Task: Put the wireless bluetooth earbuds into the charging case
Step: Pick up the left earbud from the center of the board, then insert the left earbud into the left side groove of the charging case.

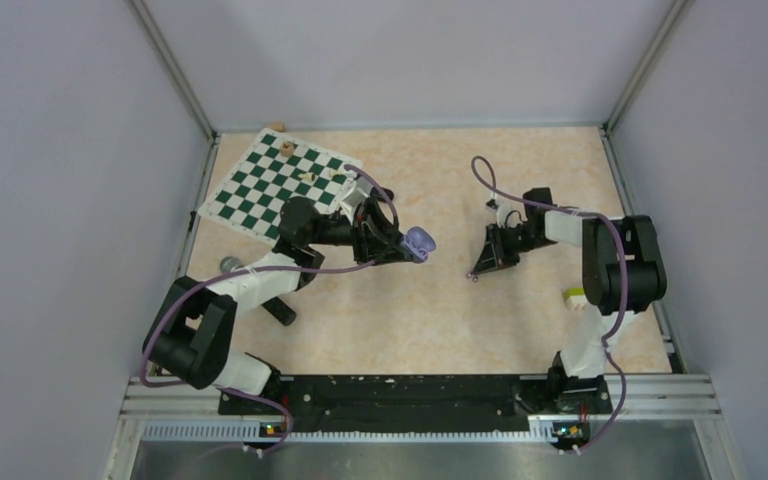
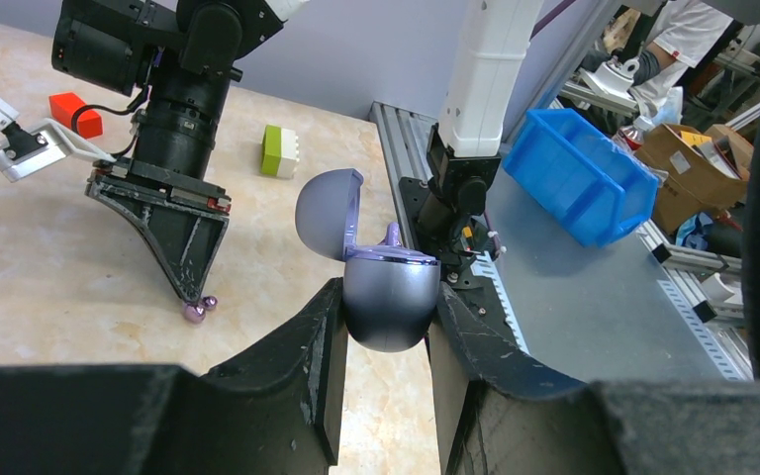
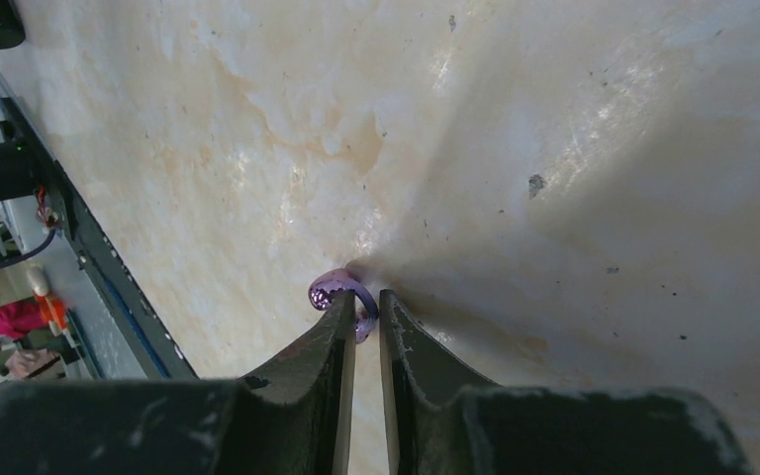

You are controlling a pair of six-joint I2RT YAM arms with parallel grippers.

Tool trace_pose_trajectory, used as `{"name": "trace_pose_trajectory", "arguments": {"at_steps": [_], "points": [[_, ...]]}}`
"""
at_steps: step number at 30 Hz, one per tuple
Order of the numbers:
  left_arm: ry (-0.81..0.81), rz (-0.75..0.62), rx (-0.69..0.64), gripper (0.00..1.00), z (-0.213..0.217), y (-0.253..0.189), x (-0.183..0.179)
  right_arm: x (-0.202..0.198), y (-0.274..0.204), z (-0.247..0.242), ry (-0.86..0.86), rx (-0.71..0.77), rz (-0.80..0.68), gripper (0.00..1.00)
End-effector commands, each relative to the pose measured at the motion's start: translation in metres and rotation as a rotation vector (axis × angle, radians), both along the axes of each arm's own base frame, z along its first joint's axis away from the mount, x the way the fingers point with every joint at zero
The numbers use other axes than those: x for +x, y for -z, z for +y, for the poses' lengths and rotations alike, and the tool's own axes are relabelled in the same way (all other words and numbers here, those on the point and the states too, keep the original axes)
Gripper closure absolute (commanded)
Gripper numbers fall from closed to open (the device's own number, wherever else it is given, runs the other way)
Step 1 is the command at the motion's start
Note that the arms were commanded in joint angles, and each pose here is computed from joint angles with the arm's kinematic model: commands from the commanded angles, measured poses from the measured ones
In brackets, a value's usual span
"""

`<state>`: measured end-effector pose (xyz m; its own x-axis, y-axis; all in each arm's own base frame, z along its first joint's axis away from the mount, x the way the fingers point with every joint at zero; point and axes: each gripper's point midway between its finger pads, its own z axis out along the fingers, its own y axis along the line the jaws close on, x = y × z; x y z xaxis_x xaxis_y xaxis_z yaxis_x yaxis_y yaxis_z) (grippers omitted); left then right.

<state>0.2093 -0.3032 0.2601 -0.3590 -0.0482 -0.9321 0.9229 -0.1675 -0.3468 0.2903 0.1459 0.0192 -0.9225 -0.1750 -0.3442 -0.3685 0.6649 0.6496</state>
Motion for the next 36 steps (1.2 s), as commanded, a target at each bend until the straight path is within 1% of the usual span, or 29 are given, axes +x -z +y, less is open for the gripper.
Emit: {"name": "trace_pose_trajectory", "arguments": {"at_steps": [1,6,11,15,26,32,34,36], "points": [[0.007,-0.101,-0.04,1.0,0.002,-0.023,-0.002,-0.011,0.014,0.001,-0.054,-0.032,0.019,0.87],[0.008,-0.096,-0.038,1.0,0.002,-0.023,-0.002,-0.013,0.006,0.006,-0.073,0.013,0.012,0.89],[0.007,-0.096,-0.038,1.0,0.001,-0.024,-0.001,-0.014,-0.001,0.01,-0.084,0.047,-0.001,0.95],[0.003,-0.086,-0.032,1.0,0.001,-0.021,0.0,-0.009,-0.016,0.013,-0.1,0.071,-0.06,0.96],[-0.024,-0.054,-0.021,1.0,-0.002,-0.014,0.009,0.017,-0.098,0.012,-0.067,0.05,-0.474,0.97],[-0.042,-0.029,-0.018,1.0,-0.004,-0.011,0.014,0.028,-0.171,0.008,-0.003,-0.007,-0.774,0.98],[-0.046,-0.024,-0.018,1.0,-0.004,-0.01,0.015,0.028,-0.201,0.008,0.018,-0.014,-0.885,0.98],[-0.049,-0.023,-0.017,1.0,-0.005,-0.01,0.016,0.027,-0.228,0.009,0.039,-0.005,-0.964,0.98]]}}
